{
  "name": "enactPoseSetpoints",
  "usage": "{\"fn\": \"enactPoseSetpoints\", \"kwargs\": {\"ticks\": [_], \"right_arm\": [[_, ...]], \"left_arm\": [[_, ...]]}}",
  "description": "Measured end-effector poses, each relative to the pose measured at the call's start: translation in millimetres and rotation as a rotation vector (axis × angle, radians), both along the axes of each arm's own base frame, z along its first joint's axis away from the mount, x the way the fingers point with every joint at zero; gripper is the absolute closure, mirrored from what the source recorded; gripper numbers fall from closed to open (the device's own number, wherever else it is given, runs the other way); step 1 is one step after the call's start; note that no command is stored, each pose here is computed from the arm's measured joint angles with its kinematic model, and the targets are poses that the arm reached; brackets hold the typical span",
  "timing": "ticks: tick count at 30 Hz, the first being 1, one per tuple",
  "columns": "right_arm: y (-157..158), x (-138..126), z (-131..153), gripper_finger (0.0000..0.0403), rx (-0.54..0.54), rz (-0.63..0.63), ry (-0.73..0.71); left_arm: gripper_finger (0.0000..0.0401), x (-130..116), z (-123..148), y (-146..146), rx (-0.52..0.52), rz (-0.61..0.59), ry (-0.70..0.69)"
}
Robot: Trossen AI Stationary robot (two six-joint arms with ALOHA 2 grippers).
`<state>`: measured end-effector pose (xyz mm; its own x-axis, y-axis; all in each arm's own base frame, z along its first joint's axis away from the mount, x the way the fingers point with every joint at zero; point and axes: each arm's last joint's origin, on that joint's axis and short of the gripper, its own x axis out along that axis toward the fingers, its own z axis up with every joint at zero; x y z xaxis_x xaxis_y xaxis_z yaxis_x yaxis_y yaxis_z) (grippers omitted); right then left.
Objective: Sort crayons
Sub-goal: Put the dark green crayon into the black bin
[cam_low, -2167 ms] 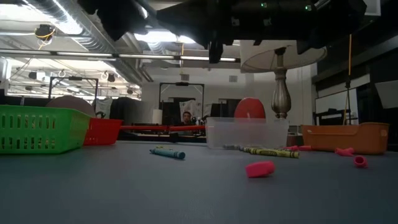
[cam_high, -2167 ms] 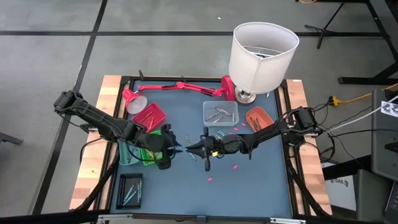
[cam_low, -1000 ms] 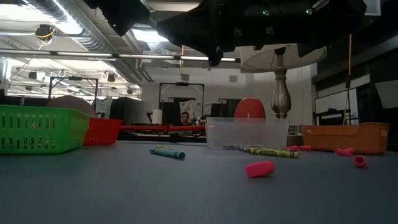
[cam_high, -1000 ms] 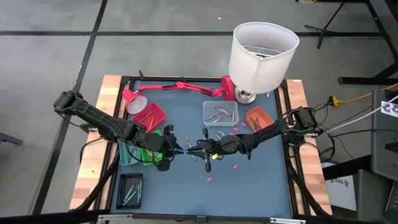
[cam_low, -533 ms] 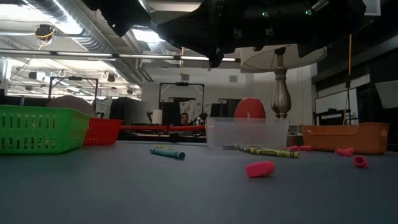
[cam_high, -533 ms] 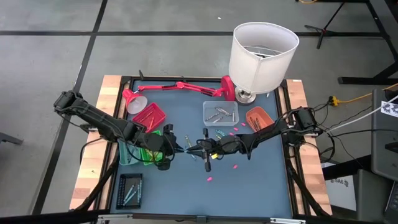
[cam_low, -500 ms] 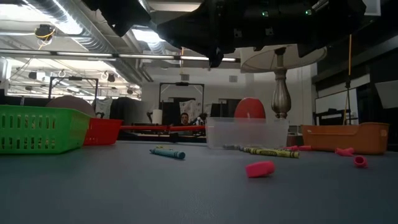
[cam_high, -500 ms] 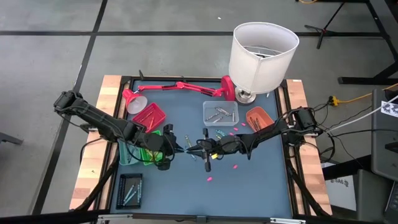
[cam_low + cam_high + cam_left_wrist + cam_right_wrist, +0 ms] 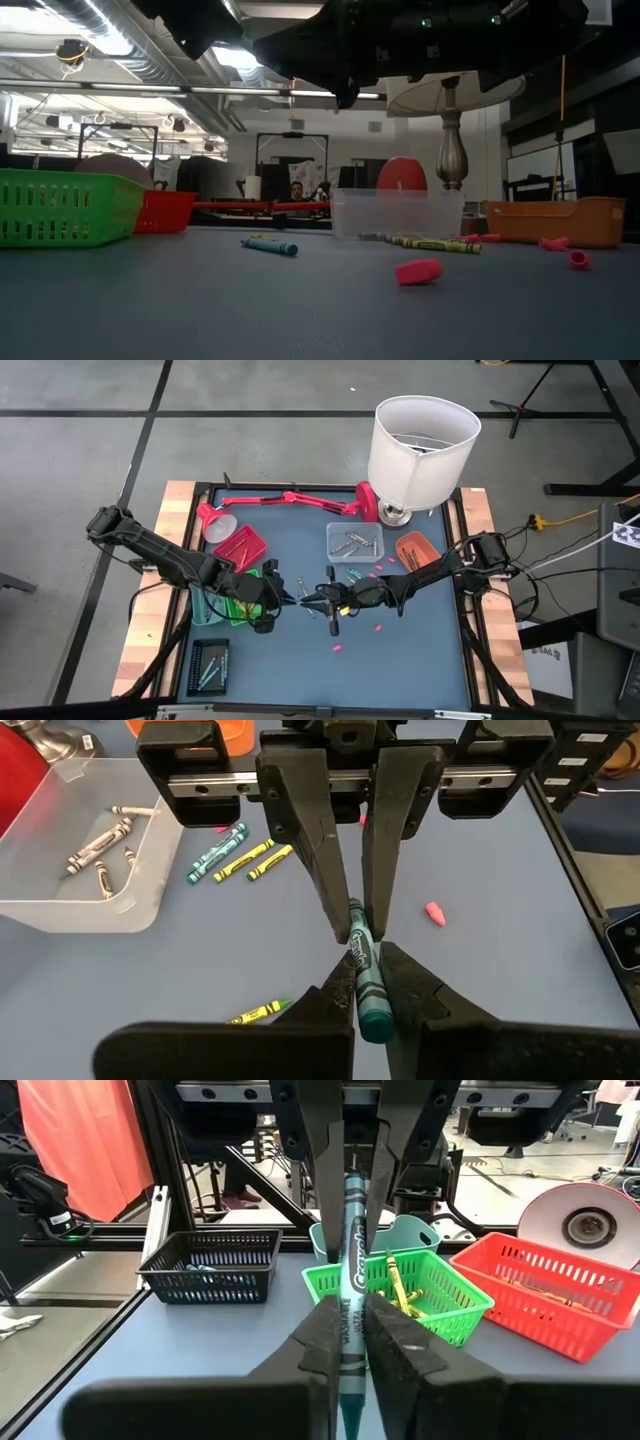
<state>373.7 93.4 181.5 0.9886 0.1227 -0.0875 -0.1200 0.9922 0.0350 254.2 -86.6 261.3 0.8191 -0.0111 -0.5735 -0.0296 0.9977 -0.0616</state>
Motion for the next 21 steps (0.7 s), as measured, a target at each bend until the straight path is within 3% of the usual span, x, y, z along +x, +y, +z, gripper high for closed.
{"fn": "enactPoseSetpoints", "kwargs": {"ticks": [9,21], "right_arm": [[0.0,-0.1,-1.6,0.0291,-0.005,0.0,0.017],[-1.0,-4.1,-20.8,0.0284,-0.054,0.0,0.215]], "left_arm": [[0.0393,-0.3,-0.4,-0.1,-0.005,-0.003,0.006],[0.0391,-6.9,-8.4,-0.1,-0.074,0.011,0.12]]}}
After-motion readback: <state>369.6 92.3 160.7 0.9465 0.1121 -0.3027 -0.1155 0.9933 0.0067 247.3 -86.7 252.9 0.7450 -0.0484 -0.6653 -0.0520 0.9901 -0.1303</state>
